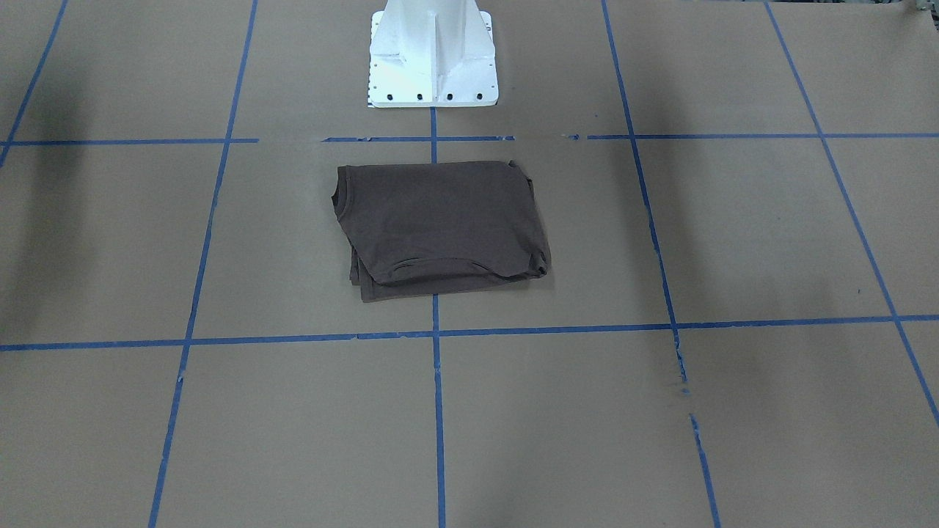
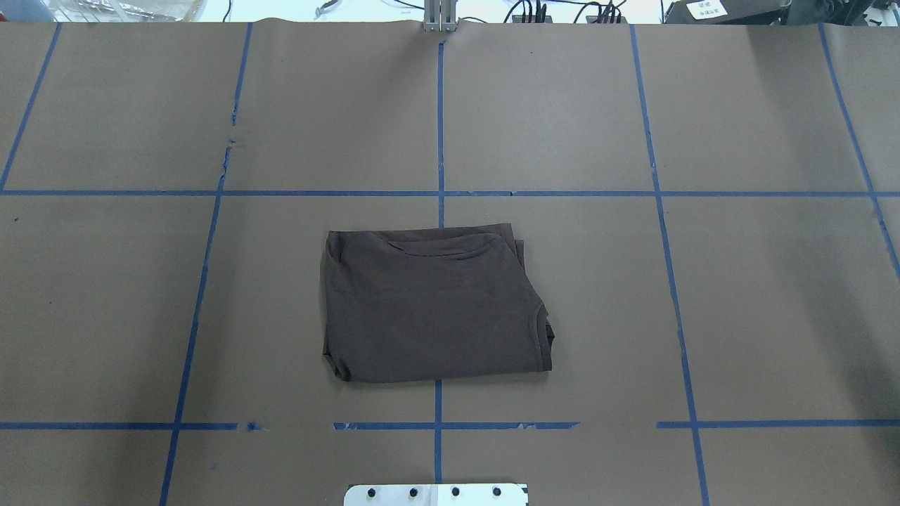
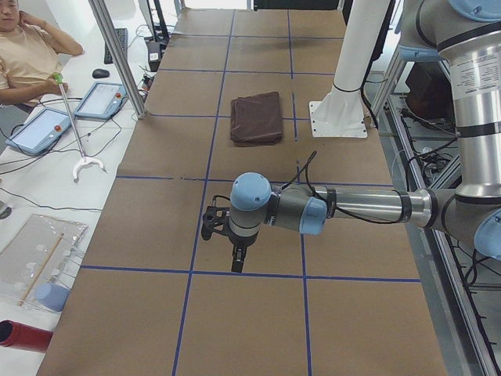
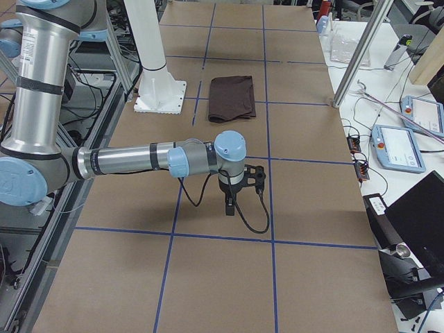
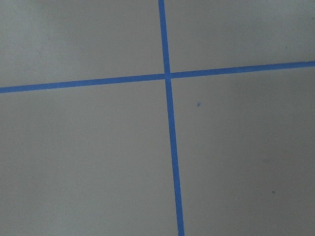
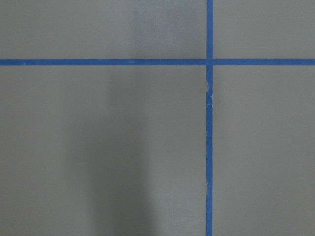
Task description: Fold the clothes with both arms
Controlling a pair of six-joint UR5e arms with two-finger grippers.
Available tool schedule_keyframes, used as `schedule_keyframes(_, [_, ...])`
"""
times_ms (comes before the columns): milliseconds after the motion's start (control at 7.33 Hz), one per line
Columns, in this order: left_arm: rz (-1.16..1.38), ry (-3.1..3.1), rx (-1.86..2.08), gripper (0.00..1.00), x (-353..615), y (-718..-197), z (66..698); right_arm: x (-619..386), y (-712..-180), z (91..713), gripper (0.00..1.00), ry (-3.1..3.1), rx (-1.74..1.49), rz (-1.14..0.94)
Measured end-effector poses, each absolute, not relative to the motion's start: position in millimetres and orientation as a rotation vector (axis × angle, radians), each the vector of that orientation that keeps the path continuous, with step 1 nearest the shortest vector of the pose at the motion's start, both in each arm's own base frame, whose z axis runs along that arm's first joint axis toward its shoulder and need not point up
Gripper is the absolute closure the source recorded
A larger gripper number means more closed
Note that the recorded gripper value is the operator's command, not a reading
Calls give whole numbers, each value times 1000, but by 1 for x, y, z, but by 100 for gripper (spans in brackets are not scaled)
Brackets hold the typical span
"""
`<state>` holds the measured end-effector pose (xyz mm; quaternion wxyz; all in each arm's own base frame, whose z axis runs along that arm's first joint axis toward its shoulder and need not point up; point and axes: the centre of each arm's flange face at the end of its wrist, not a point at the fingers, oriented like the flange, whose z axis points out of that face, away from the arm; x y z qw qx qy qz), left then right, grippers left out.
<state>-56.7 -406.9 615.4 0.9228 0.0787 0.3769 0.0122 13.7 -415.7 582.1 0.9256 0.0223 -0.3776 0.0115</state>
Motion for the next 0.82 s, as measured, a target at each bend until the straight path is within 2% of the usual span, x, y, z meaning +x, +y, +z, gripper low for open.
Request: schedule_keyframes(819, [23, 775, 156, 0, -57, -406, 617, 14, -414, 578, 0, -778, 58, 10])
